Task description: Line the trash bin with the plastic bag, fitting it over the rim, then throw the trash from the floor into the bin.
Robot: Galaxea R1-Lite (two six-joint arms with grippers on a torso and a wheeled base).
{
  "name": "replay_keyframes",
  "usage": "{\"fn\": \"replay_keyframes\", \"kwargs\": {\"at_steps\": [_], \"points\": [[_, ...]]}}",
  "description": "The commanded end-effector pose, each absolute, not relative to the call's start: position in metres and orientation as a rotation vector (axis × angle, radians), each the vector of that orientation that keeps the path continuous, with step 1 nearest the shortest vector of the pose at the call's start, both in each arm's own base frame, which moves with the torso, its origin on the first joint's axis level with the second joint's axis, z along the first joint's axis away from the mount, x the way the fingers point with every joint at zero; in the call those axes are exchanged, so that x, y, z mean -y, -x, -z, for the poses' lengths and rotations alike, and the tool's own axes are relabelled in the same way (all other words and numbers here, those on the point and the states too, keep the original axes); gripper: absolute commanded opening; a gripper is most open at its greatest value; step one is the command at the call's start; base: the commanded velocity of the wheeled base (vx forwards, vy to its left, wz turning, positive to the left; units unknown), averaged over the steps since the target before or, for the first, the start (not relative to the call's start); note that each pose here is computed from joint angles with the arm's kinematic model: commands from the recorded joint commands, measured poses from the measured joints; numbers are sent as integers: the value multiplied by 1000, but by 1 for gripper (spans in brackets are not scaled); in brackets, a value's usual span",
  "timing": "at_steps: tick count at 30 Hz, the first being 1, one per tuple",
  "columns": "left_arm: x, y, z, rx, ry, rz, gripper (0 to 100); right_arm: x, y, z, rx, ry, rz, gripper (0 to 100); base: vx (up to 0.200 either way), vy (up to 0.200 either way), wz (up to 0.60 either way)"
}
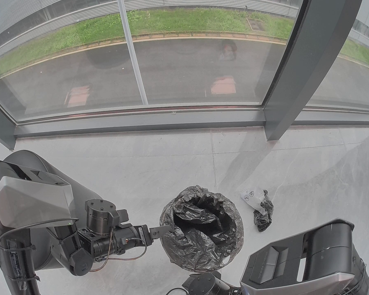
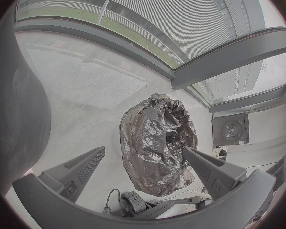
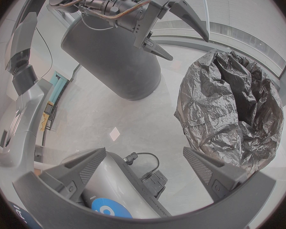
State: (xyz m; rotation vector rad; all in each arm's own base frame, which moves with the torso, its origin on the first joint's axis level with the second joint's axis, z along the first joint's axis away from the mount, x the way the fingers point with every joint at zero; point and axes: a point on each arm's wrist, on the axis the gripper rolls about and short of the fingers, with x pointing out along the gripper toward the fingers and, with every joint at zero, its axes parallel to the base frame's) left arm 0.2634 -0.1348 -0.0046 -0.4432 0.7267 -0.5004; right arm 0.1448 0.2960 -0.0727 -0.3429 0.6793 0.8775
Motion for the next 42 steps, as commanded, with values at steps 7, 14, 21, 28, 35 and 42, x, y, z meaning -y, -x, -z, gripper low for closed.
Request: {"fn": "replay_keyframes", "kwargs": {"at_steps": [7,14,21,28,35,42], "points": [[135,-263,12,-717,447,504,100,-303,-153,58,-659,226,-857,100,0,0,0],[133,-263,11,-715,453,497,100,-304,-160,18,-568,149,-848,100,0,0,0],[130,-260,9,-685,460,504,100,-291,-215,21,-485,185,-657,100,0,0,0],[126,-260,9,-671,465,498,100,-290,-239,27,-430,249,-565,100,0,0,0],[126,-261,12,-681,466,494,100,-294,-251,45,-428,280,-529,100,0,0,0],[126,-262,13,-679,466,495,100,-283,-266,47,-426,293,-488,100,0,0,0]]}}
